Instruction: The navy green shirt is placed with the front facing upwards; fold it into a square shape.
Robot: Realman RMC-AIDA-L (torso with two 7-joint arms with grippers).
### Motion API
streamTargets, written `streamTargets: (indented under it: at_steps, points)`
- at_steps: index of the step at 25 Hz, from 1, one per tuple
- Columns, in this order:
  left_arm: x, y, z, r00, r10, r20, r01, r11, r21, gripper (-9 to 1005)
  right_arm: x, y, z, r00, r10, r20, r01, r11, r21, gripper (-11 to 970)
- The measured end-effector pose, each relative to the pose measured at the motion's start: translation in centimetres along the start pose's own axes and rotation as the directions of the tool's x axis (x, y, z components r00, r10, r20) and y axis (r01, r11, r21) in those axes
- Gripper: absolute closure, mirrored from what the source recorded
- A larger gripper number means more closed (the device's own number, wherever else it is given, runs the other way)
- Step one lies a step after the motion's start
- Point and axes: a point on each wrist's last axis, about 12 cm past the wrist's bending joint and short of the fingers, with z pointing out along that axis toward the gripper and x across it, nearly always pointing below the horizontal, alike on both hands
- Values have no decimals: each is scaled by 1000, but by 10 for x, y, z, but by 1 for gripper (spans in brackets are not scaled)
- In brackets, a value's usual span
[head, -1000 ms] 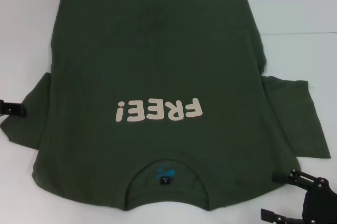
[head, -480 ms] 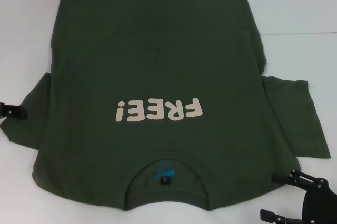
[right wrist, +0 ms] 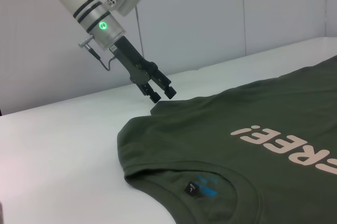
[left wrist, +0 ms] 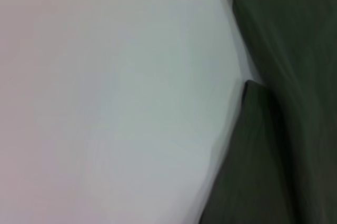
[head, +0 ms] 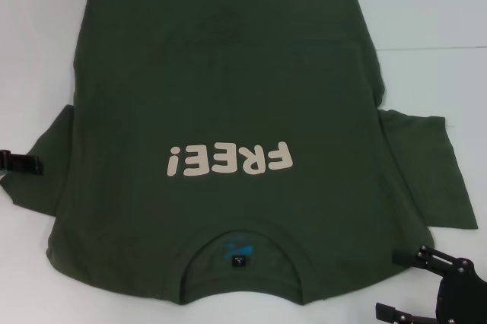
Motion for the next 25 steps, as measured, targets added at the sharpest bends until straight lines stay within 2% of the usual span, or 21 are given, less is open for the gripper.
streamTargets:
  at_steps: [25]
  points:
    - [2, -12, 6, 999, 11, -41, -10, 999, 38, 111, 0, 0, 0, 1000, -1, 0, 1, 1000, -1, 43]
